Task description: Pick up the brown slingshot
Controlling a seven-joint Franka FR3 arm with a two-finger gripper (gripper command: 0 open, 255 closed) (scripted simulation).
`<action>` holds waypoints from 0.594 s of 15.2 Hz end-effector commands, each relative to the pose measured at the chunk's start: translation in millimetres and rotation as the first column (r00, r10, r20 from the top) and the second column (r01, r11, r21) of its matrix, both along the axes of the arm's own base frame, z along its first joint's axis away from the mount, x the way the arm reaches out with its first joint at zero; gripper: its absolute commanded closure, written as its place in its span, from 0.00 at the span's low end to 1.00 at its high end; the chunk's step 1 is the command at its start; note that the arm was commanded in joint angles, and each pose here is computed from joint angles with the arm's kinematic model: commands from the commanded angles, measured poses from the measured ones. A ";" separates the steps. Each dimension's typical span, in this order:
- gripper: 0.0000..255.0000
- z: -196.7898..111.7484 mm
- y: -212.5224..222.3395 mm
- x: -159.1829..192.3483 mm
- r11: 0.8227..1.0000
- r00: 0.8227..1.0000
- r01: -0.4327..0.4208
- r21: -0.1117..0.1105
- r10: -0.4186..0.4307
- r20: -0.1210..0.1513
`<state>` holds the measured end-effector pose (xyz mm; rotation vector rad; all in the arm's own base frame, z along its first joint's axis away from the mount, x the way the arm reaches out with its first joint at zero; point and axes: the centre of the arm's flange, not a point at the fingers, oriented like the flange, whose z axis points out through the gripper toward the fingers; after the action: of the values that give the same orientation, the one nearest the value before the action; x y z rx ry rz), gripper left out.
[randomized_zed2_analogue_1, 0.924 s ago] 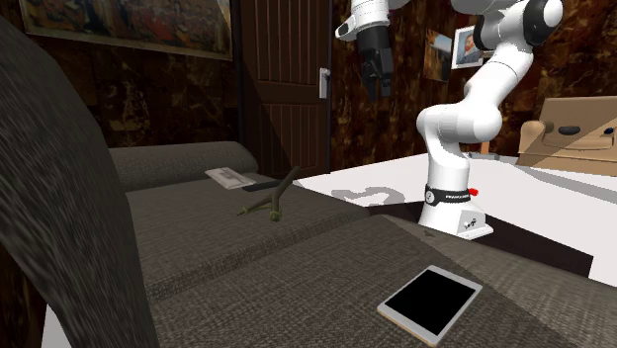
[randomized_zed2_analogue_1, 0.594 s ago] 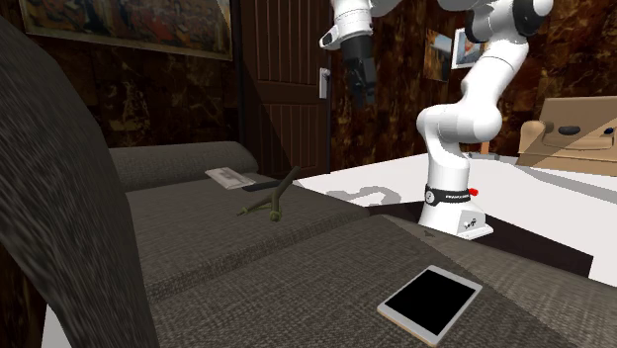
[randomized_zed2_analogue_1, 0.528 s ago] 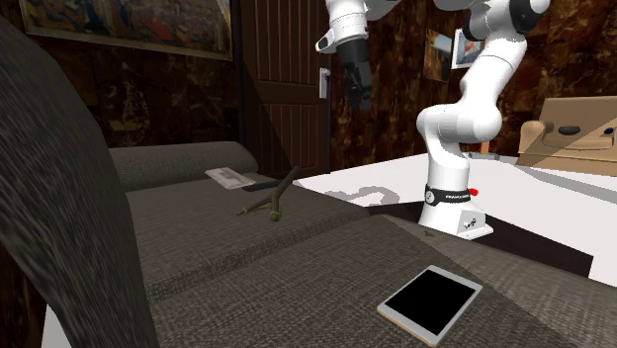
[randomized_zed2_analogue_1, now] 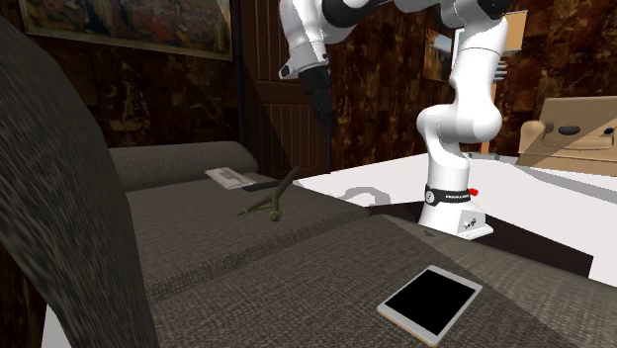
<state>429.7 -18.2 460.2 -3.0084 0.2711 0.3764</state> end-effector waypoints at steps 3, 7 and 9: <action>0.00 -34.8 -9.6 45.1 1.000 0.999 0.007 0.012 -0.006 -0.033; 0.00 -70.7 -18.2 89.4 1.000 0.998 0.014 0.023 -0.012 -0.066; 0.00 -89.2 -22.5 111.1 0.999 0.996 0.017 0.029 -0.015 -0.083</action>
<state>530.3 -35.2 383.6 -2.9691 0.2908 0.4871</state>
